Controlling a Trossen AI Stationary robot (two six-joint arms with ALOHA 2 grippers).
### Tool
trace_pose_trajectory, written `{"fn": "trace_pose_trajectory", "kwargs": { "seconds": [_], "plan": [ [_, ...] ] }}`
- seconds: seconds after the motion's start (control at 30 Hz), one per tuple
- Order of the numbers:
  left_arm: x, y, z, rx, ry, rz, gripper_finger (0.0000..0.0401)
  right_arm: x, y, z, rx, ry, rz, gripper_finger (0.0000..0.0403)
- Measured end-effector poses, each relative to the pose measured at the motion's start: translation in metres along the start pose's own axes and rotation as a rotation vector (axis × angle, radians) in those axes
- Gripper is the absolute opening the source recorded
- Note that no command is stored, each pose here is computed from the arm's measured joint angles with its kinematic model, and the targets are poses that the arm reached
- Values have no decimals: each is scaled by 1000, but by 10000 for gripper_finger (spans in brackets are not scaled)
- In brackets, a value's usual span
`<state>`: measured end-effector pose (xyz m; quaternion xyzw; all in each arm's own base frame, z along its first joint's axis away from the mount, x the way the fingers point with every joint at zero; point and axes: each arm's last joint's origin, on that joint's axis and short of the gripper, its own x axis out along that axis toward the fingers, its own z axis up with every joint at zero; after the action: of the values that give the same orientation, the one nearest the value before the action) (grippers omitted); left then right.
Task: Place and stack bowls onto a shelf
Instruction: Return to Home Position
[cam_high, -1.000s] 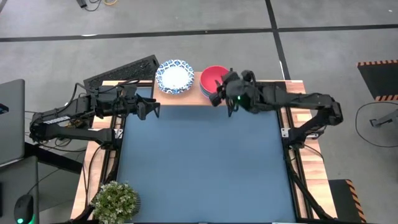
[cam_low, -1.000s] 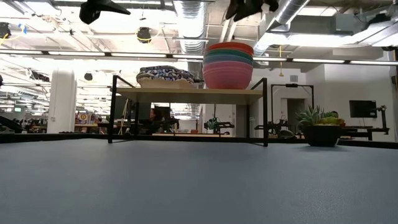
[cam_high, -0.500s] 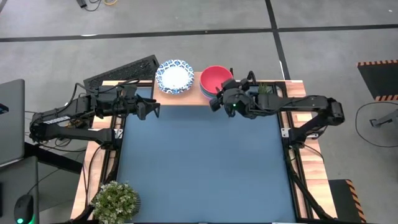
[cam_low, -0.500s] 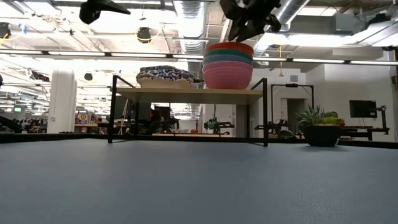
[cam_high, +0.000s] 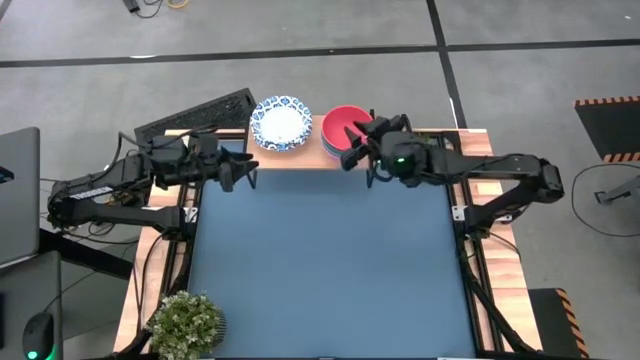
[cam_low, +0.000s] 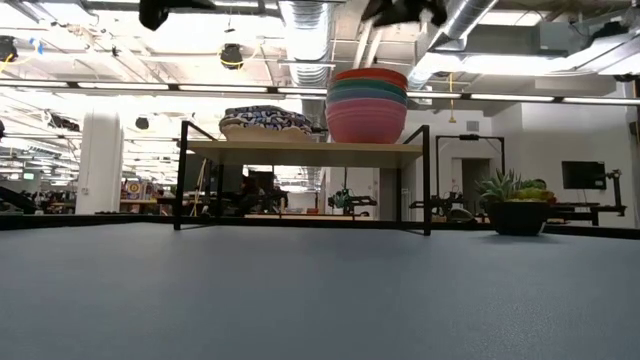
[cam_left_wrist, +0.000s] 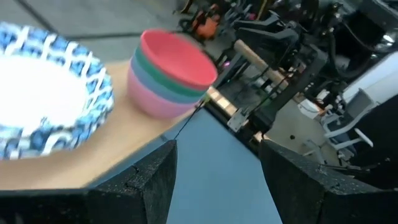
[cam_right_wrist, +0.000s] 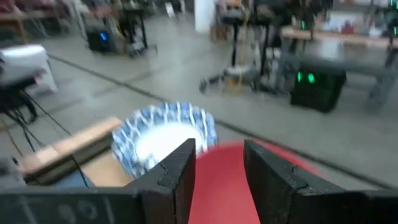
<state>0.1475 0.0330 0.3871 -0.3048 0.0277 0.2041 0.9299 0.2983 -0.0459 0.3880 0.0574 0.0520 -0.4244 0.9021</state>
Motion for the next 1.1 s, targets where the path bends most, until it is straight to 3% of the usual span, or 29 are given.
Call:
{"fn": "trace_pose_trajectory", "kwargs": {
  "seconds": [0.37, 0.53, 0.7, 0.8, 0.93, 1.0, 1.1],
  "plan": [
    [-27, -3, 13, 98, -130, -83, 213, -55, -36, 53, 88, -172, 254, 159],
    [-45, -2, 17, 137, -185, -105, 213, -81, -57, 69, 93, -249, 278, 159],
    [-58, 0, 19, 54, -204, -144, 213, -103, -77, 77, 110, -277, 281, 159],
    [-60, -1, 17, 33, -154, -197, 213, -116, -91, 71, 128, -195, 288, 159],
    [-58, 1, 13, 24, -118, -171, 213, -133, -102, 56, 52, -69, 380, 159],
    [-59, 0, 15, 117, -131, -197, 213, -137, -104, 49, 70, -63, 444, 159],
    [-64, -9, 13, 445, -105, -450, 213, -140, -105, 34, 100, -88, 547, 159]
  ]
}}
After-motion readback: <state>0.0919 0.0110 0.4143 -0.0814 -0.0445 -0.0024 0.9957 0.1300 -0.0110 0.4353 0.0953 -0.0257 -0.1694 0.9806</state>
